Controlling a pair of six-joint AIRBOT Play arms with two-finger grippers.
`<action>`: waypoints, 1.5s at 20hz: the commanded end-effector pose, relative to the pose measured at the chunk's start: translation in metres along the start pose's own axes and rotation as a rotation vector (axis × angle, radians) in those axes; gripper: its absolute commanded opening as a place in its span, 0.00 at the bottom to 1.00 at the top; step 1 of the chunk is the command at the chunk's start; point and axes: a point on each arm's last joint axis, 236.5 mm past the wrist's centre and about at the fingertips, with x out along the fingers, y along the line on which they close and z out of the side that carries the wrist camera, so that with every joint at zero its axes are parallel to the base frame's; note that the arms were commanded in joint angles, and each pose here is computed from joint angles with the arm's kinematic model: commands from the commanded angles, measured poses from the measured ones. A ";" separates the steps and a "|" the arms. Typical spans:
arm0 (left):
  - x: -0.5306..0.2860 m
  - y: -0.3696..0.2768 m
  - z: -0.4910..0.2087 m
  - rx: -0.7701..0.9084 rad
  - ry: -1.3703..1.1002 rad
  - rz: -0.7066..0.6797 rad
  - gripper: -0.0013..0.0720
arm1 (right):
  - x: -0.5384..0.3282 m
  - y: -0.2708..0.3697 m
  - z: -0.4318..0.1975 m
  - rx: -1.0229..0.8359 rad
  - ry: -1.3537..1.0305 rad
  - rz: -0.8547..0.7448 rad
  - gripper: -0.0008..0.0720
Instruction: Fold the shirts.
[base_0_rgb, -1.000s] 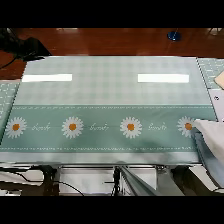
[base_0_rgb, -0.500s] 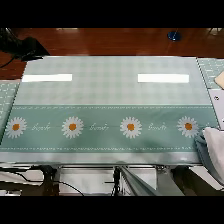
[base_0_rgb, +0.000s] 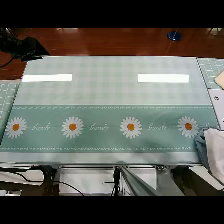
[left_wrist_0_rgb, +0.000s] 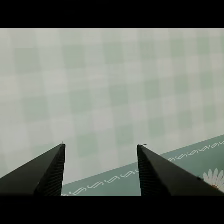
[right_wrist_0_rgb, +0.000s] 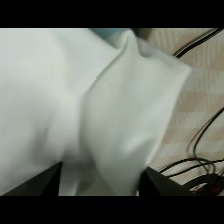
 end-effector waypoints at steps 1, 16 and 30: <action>-0.001 0.000 0.000 0.001 -0.002 0.001 0.77 | -0.003 -0.058 0.012 -0.065 -0.043 -0.262 0.77; 0.000 0.002 0.010 0.040 -0.040 0.011 0.77 | -0.378 0.171 0.184 0.037 -1.494 0.793 0.52; 0.061 -0.038 -0.060 0.388 0.307 0.305 0.76 | -0.152 0.444 -0.188 -1.560 -0.575 0.082 0.52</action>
